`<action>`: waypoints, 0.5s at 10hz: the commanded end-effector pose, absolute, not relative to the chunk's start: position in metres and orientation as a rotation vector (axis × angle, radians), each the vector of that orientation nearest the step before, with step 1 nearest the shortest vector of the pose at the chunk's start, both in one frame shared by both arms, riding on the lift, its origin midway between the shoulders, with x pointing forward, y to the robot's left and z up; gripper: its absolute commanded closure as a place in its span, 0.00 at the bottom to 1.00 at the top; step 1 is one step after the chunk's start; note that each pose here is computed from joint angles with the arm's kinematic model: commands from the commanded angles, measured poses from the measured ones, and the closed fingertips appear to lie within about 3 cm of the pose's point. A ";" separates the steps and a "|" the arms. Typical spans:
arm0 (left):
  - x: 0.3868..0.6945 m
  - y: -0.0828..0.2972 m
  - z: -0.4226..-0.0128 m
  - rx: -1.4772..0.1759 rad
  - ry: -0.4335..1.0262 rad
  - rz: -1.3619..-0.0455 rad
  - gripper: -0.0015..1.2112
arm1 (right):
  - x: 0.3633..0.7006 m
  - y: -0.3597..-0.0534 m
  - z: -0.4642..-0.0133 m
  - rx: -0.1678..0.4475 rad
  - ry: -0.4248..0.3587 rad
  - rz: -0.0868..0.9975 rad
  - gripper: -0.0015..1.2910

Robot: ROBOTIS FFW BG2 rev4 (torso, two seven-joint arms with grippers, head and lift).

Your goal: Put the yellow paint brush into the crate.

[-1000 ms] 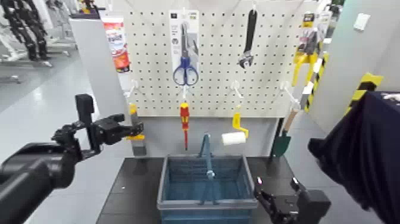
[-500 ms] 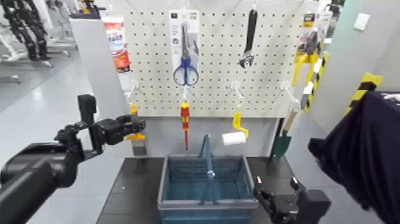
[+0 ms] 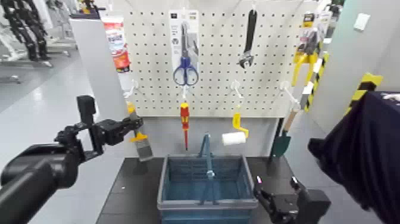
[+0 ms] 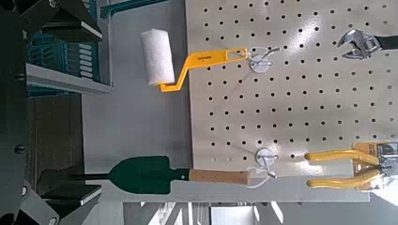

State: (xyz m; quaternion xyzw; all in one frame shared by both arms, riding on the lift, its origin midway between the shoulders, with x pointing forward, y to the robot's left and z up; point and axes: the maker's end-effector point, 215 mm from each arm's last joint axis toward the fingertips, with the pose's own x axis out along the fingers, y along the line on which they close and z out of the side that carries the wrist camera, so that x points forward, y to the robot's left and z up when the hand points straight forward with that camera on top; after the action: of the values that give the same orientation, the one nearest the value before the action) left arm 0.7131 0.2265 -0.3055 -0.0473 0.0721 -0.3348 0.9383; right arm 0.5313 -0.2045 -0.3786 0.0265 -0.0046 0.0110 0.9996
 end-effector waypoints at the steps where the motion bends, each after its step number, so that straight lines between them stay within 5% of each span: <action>1: 0.710 0.219 -0.304 -0.097 0.135 -0.699 0.96 | 0.530 -0.207 -0.380 0.053 -0.009 0.018 0.12; 5: 0.689 0.193 -0.298 -0.098 0.111 -0.751 0.96 | 0.527 -0.214 -0.382 0.051 -0.005 0.006 0.12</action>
State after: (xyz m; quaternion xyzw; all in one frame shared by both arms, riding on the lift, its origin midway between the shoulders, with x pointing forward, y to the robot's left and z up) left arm 0.6937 0.1957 -0.2990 -0.0469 0.0556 -0.3618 0.9294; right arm 0.5275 -0.2134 -0.3814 0.0256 -0.0033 0.0030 0.9997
